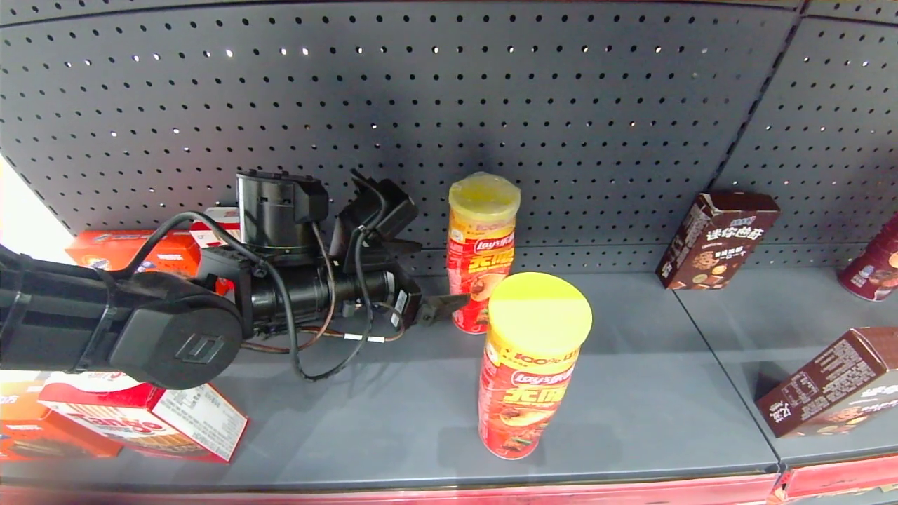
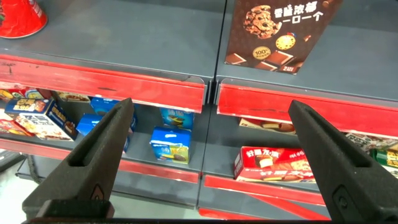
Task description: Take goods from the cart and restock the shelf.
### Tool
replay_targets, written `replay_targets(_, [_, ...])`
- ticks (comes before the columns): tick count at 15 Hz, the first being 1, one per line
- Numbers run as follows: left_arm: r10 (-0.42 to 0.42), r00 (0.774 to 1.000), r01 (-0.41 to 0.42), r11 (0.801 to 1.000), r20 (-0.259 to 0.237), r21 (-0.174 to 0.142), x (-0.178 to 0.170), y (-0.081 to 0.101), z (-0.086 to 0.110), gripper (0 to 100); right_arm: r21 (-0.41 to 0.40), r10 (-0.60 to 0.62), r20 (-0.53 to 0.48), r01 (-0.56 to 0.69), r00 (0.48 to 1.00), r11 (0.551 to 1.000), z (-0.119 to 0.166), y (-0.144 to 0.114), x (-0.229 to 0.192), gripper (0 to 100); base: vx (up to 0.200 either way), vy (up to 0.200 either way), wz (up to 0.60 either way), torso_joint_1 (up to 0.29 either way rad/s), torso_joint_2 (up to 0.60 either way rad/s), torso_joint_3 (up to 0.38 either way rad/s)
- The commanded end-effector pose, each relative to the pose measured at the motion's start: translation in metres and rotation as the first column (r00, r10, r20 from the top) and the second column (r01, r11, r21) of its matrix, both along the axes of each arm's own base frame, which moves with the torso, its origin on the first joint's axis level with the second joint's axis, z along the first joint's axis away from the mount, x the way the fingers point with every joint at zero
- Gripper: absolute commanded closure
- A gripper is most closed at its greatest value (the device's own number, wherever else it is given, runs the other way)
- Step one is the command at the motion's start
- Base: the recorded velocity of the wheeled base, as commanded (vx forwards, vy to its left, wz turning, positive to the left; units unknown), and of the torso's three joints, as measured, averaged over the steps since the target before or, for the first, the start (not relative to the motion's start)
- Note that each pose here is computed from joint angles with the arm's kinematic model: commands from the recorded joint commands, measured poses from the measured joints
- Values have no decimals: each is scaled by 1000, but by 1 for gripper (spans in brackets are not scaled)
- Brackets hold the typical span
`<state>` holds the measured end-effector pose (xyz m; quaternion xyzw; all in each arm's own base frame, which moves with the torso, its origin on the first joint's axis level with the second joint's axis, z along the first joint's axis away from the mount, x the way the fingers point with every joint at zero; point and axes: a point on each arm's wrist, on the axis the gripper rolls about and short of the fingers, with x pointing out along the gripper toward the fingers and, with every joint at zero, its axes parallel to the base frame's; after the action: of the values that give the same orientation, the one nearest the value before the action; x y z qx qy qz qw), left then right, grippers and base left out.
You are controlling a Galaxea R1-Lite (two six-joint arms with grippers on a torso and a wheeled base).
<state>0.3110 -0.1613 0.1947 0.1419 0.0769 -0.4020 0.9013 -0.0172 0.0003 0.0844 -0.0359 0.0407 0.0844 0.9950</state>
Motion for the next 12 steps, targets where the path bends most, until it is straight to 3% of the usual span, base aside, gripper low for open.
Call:
replay_targets(1, [12, 1000, -12, 1000, 2, 1, 2, 0, 0, 0, 0, 1, -1, -1, 1000, 1000, 0, 0, 0, 0, 0, 0, 0, 0, 0, 0])
replay_targets(12, [93, 996, -93, 996, 7, 10, 8, 9, -1, 0, 0, 1, -1, -1, 1000, 1000, 0, 0, 0, 0, 0, 0, 0, 0, 0, 0])
